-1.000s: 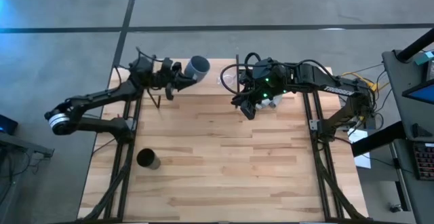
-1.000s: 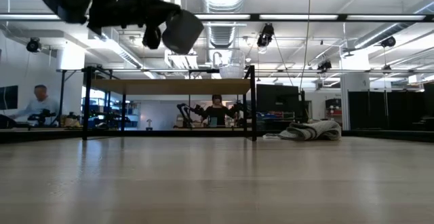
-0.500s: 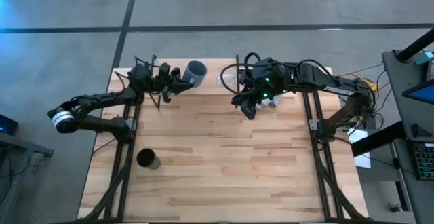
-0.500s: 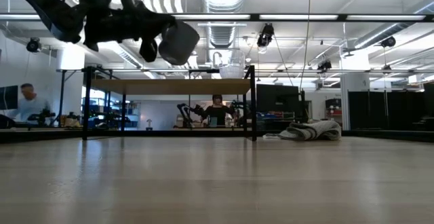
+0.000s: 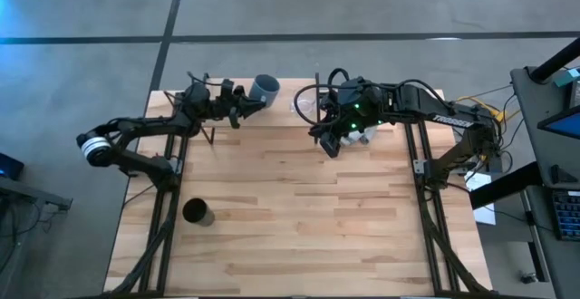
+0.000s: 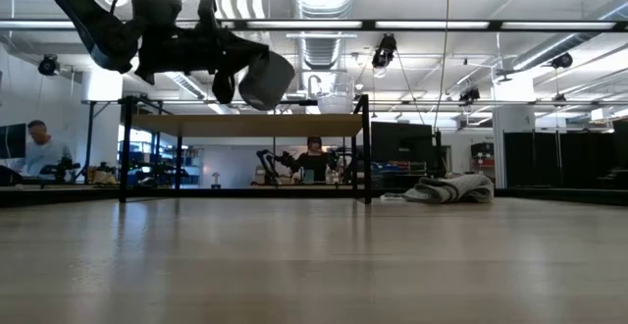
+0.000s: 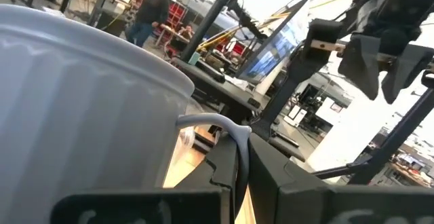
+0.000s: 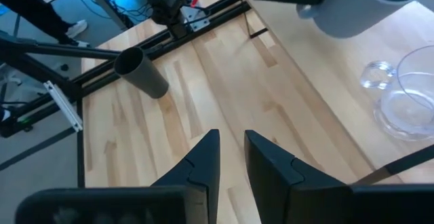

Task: Stack small to large cups/mugs on shelf
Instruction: Put the gray mug on the shelf

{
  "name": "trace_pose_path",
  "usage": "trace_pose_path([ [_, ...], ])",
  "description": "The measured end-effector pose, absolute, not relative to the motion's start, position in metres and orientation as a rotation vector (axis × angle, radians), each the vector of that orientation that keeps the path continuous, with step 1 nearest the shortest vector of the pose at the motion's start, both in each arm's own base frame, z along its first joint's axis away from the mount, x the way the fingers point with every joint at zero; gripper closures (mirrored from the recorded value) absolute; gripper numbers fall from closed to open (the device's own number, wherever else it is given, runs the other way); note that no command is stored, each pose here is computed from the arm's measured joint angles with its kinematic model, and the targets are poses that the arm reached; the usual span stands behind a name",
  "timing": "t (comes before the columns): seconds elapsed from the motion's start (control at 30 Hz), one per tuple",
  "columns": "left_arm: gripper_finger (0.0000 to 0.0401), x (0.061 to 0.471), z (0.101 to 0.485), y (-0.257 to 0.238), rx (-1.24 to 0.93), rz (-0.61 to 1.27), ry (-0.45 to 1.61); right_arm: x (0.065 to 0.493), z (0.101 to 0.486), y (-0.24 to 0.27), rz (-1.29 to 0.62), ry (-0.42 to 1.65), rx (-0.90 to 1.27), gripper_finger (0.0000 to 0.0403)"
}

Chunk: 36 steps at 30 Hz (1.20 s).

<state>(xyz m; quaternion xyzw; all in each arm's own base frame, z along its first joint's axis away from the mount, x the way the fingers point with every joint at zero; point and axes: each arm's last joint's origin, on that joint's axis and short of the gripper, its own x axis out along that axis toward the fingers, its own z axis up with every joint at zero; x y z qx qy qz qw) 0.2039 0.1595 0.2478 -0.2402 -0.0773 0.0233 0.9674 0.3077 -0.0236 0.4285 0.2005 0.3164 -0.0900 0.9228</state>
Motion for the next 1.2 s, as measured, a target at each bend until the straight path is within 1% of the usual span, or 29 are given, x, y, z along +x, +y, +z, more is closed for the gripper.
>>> trace_pose_path([
  [0.17, 0.04, 0.208, 0.243, 0.159, -0.501, 0.042, -0.138, 0.308, 0.428, -0.024, -0.187, 0.65, 0.41, 0.034],
  [0.33, 0.04, 0.211, 0.248, 0.16, -0.495, 0.073, -0.161, 0.308, 0.428, -0.024, -0.193, 0.648, 0.408, 0.0339],
  [0.6, 0.04, 0.219, 0.252, 0.155, -0.476, 0.065, -0.176, 0.308, 0.428, -0.024, -0.208, 0.646, 0.402, 0.034],
  [0.83, 0.04, 0.226, 0.24, 0.158, -0.496, 0.134, -0.158, 0.308, 0.428, -0.024, -0.208, 0.646, 0.403, 0.0339],
  [0.97, 0.04, 0.233, 0.236, 0.159, -0.486, 0.117, -0.173, 0.308, 0.428, -0.024, -0.208, 0.646, 0.403, 0.034],
  [1.2, 0.0395, 0.24, 0.225, 0.163, -0.566, 0.115, -0.162, 0.308, 0.428, -0.024, -0.208, 0.647, 0.402, 0.0339],
])
